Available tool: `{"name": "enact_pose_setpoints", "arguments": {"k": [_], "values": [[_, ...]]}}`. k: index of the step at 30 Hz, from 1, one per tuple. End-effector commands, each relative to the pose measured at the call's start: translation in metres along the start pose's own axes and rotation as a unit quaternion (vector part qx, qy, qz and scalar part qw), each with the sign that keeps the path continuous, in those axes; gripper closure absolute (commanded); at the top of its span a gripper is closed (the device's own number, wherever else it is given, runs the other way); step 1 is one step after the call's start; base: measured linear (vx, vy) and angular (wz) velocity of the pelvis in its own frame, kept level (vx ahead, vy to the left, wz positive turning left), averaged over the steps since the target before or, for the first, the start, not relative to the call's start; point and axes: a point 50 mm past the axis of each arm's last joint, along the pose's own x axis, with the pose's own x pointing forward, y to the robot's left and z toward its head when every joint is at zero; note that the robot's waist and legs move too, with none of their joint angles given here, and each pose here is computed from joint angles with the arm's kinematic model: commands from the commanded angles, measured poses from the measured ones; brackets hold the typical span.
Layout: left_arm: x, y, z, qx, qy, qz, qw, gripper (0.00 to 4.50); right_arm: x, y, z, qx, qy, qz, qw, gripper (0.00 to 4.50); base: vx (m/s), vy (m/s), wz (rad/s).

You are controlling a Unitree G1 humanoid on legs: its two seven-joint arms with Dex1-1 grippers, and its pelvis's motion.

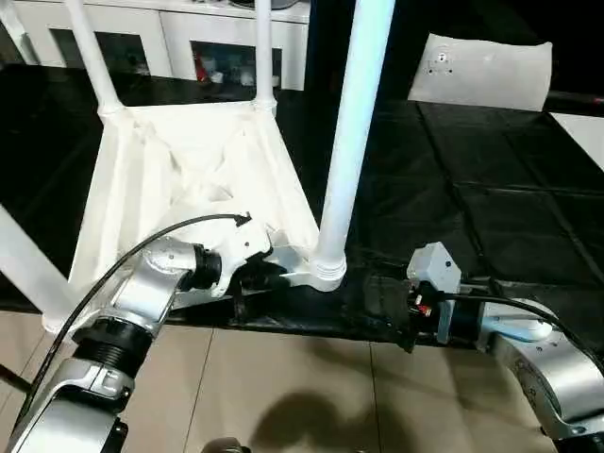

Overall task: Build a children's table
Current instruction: Rotate table base, then rotate leg to tighten

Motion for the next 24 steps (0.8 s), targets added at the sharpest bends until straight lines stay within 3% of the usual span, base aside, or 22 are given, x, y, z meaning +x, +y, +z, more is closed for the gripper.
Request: {"name": "enact_pose_setpoints", "arguments": {"k": [1,5,14,23,24], "values": [[0.001,-0.005,-0.014,-0.003,0.029,-0.004,1.000,4.29,-0.001,-0.003,0.002,-0.009,-0.002,-0.008,1.000,0.00,0.000,0.000,0.00],[0.000,-0.007,-0.010,0.007,0.009,-0.029,1.000,4.46,0.000,-0.012,0.005,-0.009,-0.010,-0.035,0.999,0.00,0.000,0.000,0.00],[0.006,-0.018,-0.015,0.065,0.058,-0.130,0.988,4.46,0.007,-0.022,0.007,-0.010,-0.009,-0.016,1.000,0.00,0.000,0.000,0.00],[0.018,-0.022,0.006,0.163,0.039,-0.213,0.963,4.46,0.014,-0.023,0.014,-0.020,-0.015,0.101,0.995,0.00,0.000,0.000,0.00],[0.019,-0.021,0.009,0.176,0.036,-0.221,0.959,4.50,0.015,-0.024,0.014,-0.023,-0.011,0.117,0.993,0.28,0.000,0.000,0.00]]}}
